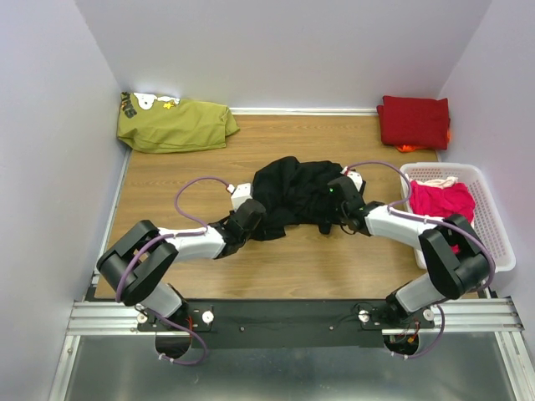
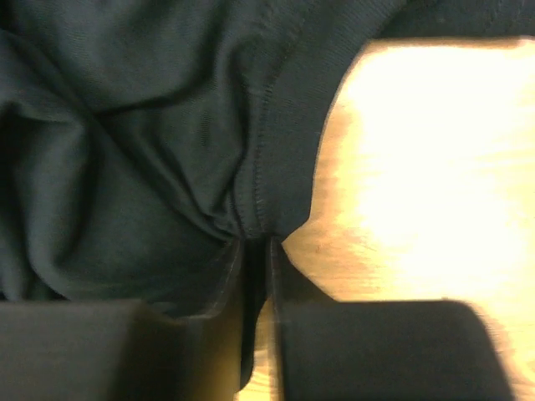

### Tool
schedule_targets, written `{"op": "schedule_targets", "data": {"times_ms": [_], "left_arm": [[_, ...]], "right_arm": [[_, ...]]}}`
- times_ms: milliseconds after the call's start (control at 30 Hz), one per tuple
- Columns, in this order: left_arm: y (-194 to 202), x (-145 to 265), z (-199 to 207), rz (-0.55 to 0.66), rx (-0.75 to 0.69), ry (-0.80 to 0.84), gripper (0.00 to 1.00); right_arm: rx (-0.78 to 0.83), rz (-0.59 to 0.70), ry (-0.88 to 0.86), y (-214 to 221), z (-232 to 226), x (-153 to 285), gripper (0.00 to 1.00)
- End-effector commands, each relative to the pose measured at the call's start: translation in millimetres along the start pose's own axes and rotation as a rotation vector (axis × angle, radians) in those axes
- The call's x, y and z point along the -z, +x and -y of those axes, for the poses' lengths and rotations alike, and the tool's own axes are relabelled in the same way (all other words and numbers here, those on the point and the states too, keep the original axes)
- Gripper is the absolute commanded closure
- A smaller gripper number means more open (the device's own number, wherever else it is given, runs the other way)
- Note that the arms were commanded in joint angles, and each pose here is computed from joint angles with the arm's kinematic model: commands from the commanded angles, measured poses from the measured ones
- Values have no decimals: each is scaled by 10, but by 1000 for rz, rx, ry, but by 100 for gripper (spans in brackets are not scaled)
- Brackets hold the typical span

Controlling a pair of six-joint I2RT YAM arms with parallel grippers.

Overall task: Fold and stack the t-shirts
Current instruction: Flatten out the tshirt

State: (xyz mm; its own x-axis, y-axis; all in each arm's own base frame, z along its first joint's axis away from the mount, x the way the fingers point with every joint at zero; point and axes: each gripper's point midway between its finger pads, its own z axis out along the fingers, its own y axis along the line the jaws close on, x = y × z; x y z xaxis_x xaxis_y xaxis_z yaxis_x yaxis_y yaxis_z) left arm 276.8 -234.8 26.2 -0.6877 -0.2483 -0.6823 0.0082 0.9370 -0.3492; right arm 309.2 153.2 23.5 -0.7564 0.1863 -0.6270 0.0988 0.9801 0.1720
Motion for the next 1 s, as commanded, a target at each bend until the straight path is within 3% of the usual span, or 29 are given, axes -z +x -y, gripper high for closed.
{"op": "schedule_targets", "data": {"times_ms": [0, 233, 600, 967], "left_arm": [[-101, 55, -44, 33, 6, -45, 100], [-522, 319, -115, 176, 85, -107, 100], [-1953, 1169, 62, 573, 243, -170, 100], [-2895, 2000, -326, 831, 335, -255, 100]], "right_arm": [[5, -16, 11, 75, 22, -1, 99], [-4, 135, 93, -397, 172, 380, 99], [-6, 495, 245, -1697, 341, 1509, 99], [-83, 767, 357, -2616, 466, 2535, 99]]}}
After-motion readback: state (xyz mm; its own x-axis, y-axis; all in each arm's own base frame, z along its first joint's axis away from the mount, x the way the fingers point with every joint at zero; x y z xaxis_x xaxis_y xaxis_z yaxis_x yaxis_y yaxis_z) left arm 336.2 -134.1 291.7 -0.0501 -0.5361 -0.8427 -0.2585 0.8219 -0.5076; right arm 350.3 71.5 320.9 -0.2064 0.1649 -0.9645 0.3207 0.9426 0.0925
